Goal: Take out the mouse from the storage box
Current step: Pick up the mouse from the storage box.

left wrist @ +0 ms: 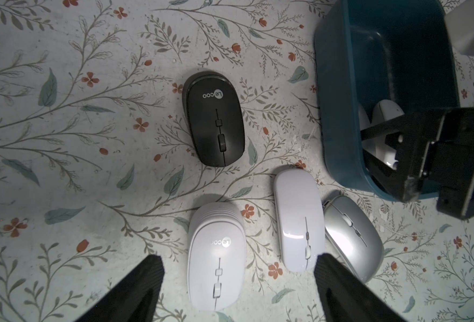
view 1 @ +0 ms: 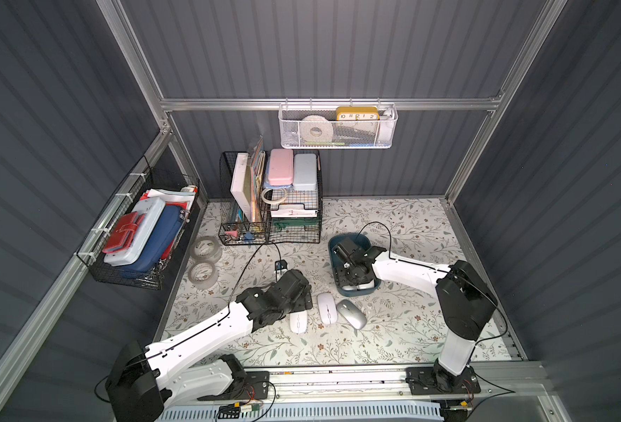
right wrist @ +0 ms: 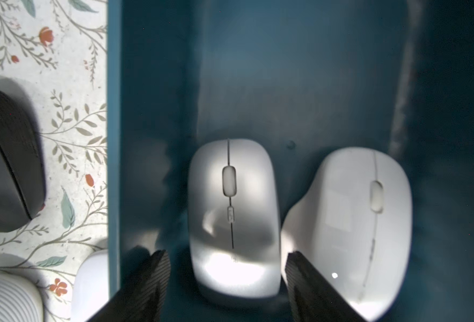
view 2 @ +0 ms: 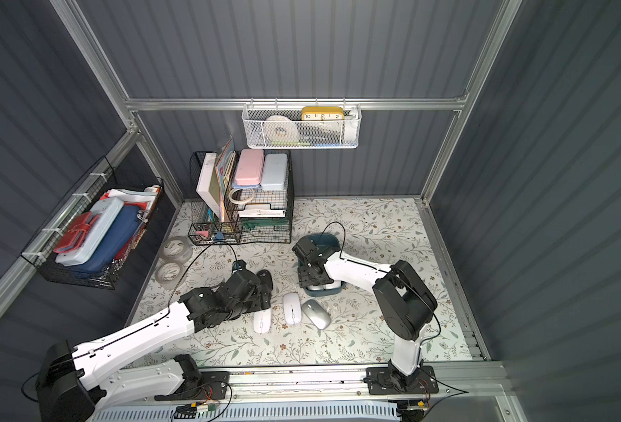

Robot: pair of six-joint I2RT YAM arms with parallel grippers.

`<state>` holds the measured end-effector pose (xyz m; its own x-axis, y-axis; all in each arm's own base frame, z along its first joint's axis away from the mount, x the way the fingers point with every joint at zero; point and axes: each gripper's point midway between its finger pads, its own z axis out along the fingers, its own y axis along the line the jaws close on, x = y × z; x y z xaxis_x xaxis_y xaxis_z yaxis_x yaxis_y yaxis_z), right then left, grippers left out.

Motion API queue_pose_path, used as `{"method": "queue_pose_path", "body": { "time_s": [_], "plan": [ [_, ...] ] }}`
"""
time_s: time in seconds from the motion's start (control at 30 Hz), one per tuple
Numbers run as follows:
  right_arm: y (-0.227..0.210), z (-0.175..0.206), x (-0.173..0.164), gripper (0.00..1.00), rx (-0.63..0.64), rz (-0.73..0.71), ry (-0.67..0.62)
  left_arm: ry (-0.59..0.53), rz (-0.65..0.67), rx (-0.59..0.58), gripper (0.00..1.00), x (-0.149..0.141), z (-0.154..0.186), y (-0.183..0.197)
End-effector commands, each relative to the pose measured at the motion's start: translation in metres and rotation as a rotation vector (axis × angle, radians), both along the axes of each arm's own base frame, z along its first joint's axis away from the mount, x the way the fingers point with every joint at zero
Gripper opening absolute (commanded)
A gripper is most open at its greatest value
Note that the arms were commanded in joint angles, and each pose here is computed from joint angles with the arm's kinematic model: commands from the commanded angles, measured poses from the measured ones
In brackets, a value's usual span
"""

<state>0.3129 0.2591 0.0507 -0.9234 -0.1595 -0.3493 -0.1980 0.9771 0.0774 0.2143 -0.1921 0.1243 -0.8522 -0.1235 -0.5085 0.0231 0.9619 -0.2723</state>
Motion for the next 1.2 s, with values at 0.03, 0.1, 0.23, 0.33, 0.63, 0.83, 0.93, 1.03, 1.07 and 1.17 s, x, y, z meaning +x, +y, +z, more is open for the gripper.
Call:
{"method": "queue_pose_path", "body": {
  "time_s": [0.03, 0.1, 0.23, 0.33, 0.63, 0.83, 0.93, 1.03, 1.07, 1.17],
  "plan": [
    [0.001, -0.016, 0.001, 0.73, -0.031, 0.034, 0.009, 0.01, -0.002, 0.03, 0.9, 0.0, -0.01, 0.002],
    [-0.006, -0.021, 0.001, 0.74, -0.072, 0.023, 0.019, 0.016, -0.003, 0.038, 0.91, 0.0, -0.013, 0.002],
    [-0.021, -0.026, 0.004, 0.75, -0.152, -0.002, 0.009, 0.022, -0.003, 0.042, 0.9, 0.0, -0.016, 0.001],
    [-0.024, -0.027, 0.006, 0.74, -0.165, 0.001, 0.004, 0.019, -0.002, 0.046, 0.91, 0.001, -0.016, 0.001],
    [-0.016, -0.028, 0.013, 0.61, -0.08, -0.022, 0.034, 0.027, -0.004, 0.056, 0.91, 0.002, -0.019, 0.0],
    [-0.006, -0.014, 0.013, 0.45, 0.028, -0.031, 0.029, 0.034, -0.007, 0.064, 0.91, 0.001, -0.023, 0.0],
    [-0.002, -0.003, 0.014, 0.36, 0.068, -0.031, 0.011, 0.042, -0.01, 0.072, 0.91, 0.001, -0.026, 0.0],
    [-0.001, 0.004, 0.015, 0.28, 0.099, -0.037, 0.001, 0.044, -0.011, 0.071, 0.91, 0.002, -0.027, -0.002],
    [-0.001, 0.005, 0.016, 0.26, 0.109, -0.041, 0.002, 0.046, -0.011, 0.073, 0.91, 0.001, -0.029, -0.001],
    [-0.003, 0.005, 0.016, 0.19, 0.136, -0.056, 0.009, 0.045, -0.011, 0.072, 0.91, 0.002, -0.028, -0.001]
  ]
}}
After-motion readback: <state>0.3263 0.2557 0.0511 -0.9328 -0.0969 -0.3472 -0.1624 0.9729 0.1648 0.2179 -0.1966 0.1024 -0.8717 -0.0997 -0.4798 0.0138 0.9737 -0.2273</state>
